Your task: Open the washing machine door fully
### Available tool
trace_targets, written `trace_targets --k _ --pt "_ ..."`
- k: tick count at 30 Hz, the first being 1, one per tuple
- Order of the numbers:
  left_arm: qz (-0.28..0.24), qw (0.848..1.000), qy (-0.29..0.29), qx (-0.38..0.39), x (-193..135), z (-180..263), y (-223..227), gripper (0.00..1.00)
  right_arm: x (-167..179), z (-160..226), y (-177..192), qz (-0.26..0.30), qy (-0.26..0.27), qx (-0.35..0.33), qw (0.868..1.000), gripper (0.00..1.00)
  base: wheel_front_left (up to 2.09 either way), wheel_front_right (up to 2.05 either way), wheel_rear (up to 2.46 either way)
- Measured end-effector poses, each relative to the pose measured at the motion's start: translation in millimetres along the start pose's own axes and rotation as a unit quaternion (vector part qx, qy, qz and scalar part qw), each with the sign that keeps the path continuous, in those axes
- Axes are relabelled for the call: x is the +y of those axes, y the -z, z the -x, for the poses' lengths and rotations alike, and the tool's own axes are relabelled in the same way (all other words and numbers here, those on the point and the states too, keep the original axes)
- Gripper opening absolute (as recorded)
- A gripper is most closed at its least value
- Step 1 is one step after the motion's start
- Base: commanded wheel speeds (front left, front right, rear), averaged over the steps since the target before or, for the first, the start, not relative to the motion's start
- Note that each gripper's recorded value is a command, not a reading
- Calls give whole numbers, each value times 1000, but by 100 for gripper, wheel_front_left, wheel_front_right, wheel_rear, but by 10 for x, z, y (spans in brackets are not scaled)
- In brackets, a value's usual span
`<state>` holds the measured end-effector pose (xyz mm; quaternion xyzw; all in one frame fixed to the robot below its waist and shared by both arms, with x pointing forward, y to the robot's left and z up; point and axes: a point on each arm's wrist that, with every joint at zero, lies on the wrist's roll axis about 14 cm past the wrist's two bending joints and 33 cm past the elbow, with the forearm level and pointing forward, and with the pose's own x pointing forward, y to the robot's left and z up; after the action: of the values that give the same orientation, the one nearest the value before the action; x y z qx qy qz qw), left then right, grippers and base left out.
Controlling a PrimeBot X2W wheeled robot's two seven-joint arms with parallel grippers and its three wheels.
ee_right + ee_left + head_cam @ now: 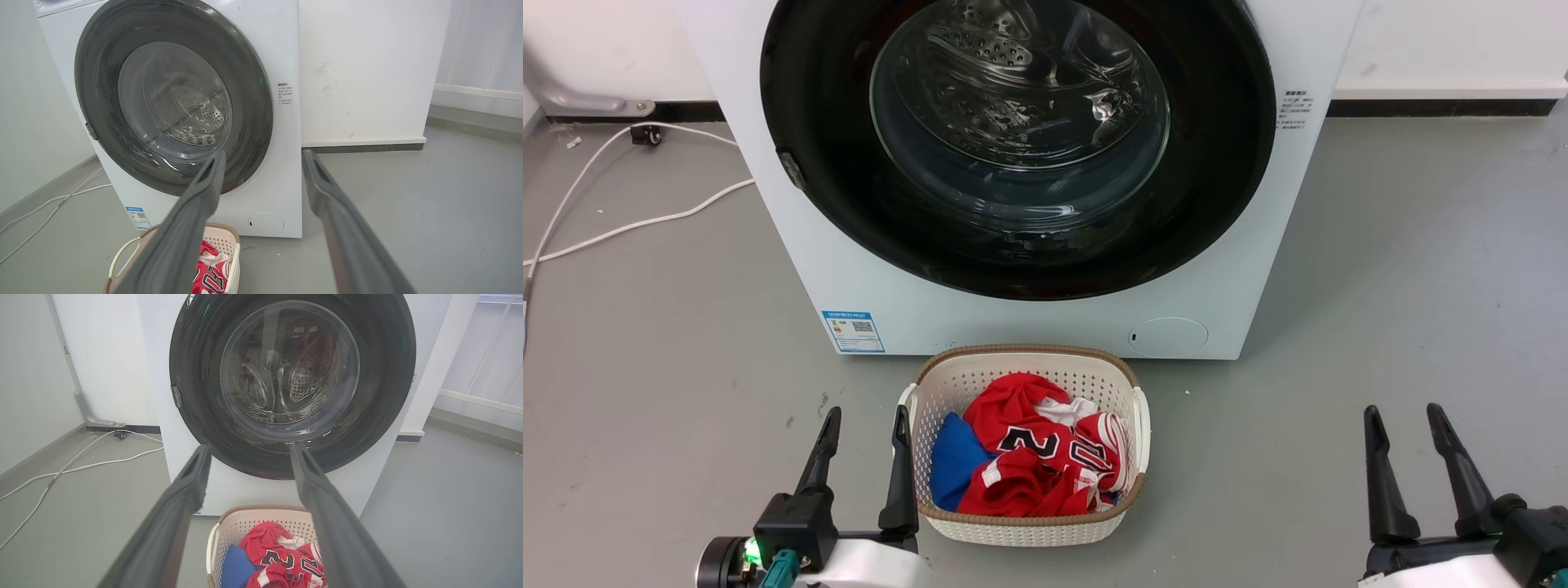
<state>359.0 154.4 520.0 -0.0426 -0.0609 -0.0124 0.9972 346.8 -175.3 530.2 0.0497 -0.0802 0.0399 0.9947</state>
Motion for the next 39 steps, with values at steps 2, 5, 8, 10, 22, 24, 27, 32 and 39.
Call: trace_targets --k 2,5,8,10,22,24,27,32,39 --pt "1 1000 -1 1 4 1 4 100 -3 2 10 -5 1 1 1000 0 0 0 0" --pt "2 1000 -2 1 8 2 5 100 -31 10 35 -20 8 4 1000 0 0 0 0" --pt "2 1000 -3 1 10 2 7 100 -65 16 46 -60 20 2 998 0 0 0 0" --pt "3 1000 -3 1 9 -1 6 100 -134 28 64 -180 50 -8 982 0 0 0 0" --pt "8 1000 -4 2 10 4 10 100 -388 60 196 -603 160 -61 779 0 0 0 0" --pt "9 1000 -5 2 11 5 13 100 -321 35 161 -626 151 -63 763 0 0 0 0" --pt "10 1000 -6 3 18 7 17 100 -216 6 115 -658 137 -62 738 0 0 0 0" --pt "10 1000 -6 3 20 6 17 100 -145 7 68 -679 111 -44 724 0 0 0 0" --pt "11 1000 -8 2 20 5 12 100 -42 40 57 -681 71 -2 729 0 0 0 0"
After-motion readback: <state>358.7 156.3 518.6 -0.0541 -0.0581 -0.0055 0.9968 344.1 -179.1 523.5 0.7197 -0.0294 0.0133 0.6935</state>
